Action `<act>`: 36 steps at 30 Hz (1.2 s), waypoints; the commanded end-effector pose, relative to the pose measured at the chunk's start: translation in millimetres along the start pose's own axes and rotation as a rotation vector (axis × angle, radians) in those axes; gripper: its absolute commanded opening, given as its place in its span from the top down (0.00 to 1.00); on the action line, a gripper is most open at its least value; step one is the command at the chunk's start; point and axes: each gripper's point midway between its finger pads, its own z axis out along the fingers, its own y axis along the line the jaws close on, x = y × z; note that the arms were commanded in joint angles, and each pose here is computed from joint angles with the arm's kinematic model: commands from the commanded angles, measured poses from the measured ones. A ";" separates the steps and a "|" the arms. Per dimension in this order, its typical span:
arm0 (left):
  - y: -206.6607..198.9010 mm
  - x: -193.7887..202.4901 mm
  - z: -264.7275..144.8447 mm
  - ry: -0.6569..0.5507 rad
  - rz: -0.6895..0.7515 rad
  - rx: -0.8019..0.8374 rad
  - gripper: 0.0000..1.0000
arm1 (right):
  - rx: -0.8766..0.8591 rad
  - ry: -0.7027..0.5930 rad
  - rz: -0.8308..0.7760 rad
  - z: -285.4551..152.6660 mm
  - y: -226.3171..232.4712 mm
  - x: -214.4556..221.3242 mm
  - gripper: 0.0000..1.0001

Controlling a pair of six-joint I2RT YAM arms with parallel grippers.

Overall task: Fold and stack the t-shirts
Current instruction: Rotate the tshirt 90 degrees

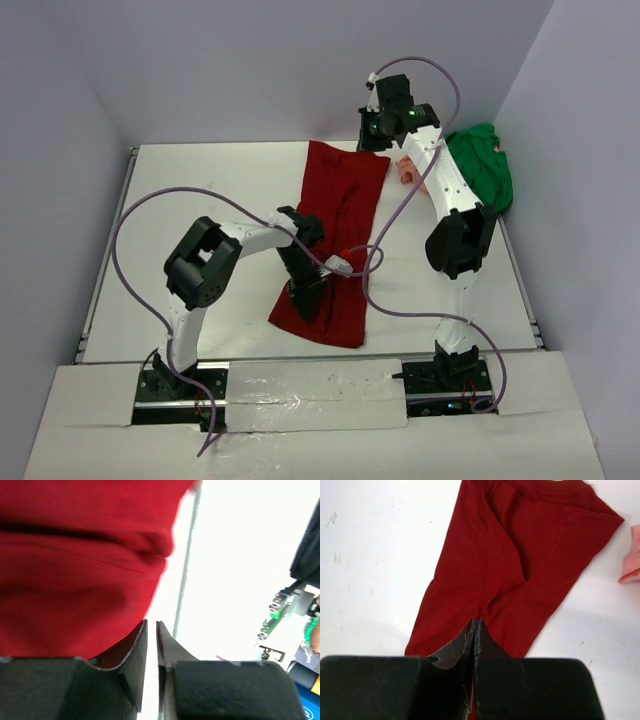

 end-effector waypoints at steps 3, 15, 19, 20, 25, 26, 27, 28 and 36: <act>-52.3 -20.5 -31.6 -0.135 0.115 0.045 0.76 | -0.089 -0.029 0.006 -24.4 20.1 -5.7 1.00; 35.7 -120.0 -311.8 -1.110 0.034 -0.998 0.69 | -0.020 0.058 -0.267 74.0 37.2 58.5 1.00; 73.2 -68.6 -401.4 -1.358 -0.187 -1.221 0.71 | 0.031 0.053 -0.245 95.3 31.2 49.7 1.00; 82.8 -53.5 -398.9 -1.373 -0.211 -1.237 0.70 | 0.058 0.063 -0.237 105.9 25.4 53.9 1.00; 84.2 12.9 -458.6 -1.546 -0.320 -1.434 0.69 | 0.291 -0.001 -0.207 119.2 -11.9 39.8 1.00; 89.2 23.0 -457.5 -1.567 -0.352 -1.415 0.69 | 0.317 -0.024 -0.202 120.7 -17.4 35.8 1.00; 91.9 39.4 -465.0 -1.580 -0.383 -1.429 0.69 | 0.358 -0.050 -0.206 116.0 -23.4 28.7 1.00; 94.4 45.1 -462.1 -1.591 -0.400 -1.413 0.69 | 0.367 -0.062 -0.210 116.7 -25.0 26.9 1.00; 105.1 65.2 -442.1 -1.510 -0.416 -1.418 0.69 | 0.311 -0.043 -0.206 114.4 -21.1 29.6 0.60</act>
